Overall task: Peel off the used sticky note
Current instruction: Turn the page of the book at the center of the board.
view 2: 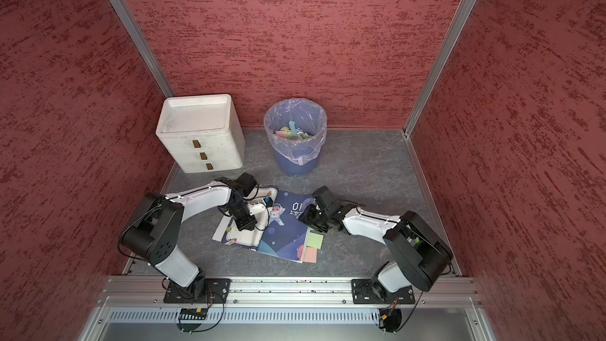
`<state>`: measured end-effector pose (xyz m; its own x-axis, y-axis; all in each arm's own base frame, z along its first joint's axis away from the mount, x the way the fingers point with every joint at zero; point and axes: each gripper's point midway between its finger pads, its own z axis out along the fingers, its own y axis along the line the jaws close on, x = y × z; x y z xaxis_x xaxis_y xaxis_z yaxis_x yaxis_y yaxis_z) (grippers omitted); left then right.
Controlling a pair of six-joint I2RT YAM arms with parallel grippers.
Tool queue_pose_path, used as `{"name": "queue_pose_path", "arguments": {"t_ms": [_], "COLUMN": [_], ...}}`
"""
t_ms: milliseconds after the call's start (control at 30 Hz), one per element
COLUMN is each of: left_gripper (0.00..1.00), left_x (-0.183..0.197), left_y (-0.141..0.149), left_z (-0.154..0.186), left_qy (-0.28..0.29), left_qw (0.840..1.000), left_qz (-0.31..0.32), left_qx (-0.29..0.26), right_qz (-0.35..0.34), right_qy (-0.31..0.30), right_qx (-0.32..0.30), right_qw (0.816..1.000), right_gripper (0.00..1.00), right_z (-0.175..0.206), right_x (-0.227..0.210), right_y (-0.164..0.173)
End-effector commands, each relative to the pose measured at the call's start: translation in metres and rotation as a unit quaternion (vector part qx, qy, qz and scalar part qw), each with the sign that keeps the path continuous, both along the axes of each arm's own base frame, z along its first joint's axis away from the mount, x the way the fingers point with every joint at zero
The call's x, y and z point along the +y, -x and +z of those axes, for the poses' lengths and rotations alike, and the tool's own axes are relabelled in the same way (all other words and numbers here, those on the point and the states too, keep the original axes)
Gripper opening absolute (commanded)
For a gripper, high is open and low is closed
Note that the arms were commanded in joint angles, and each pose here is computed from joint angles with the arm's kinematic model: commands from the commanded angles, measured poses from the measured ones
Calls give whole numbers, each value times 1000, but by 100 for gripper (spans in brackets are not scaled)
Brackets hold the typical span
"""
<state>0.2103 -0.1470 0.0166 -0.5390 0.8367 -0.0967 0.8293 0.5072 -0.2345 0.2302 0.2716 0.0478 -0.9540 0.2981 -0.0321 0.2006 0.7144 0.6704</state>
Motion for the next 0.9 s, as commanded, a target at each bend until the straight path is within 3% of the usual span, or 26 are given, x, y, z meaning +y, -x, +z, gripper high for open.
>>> {"name": "queue_pose_path", "arguments": {"t_ms": [0,267,467,567,867], "left_gripper": [1,0,0,0,0], "left_x": [-6,-6,-7,3,49], "left_y": [-1,-2,-13,-24,-42], "left_z": [-3,-2,19,27,41], "left_qy": [9,14,73,88,87], "left_qw": [1000,1000,995,992,988], "left_qz": [-2,1,57,86,129], "left_qx": [1,0,29,29,1], "right_qz": [27,57,91,101,149], "right_qy": [-26,-53,-71,-58,-38], "right_qx": [-20,-38,-58,-53,-77], "right_qw": [999,996,992,992,985], "right_gripper": [46,43,40,28,28], "right_z": [15,34,50,44,61], "right_x": [19,38,62,73,110], "right_y": [-2,-1,1,0,4]}}
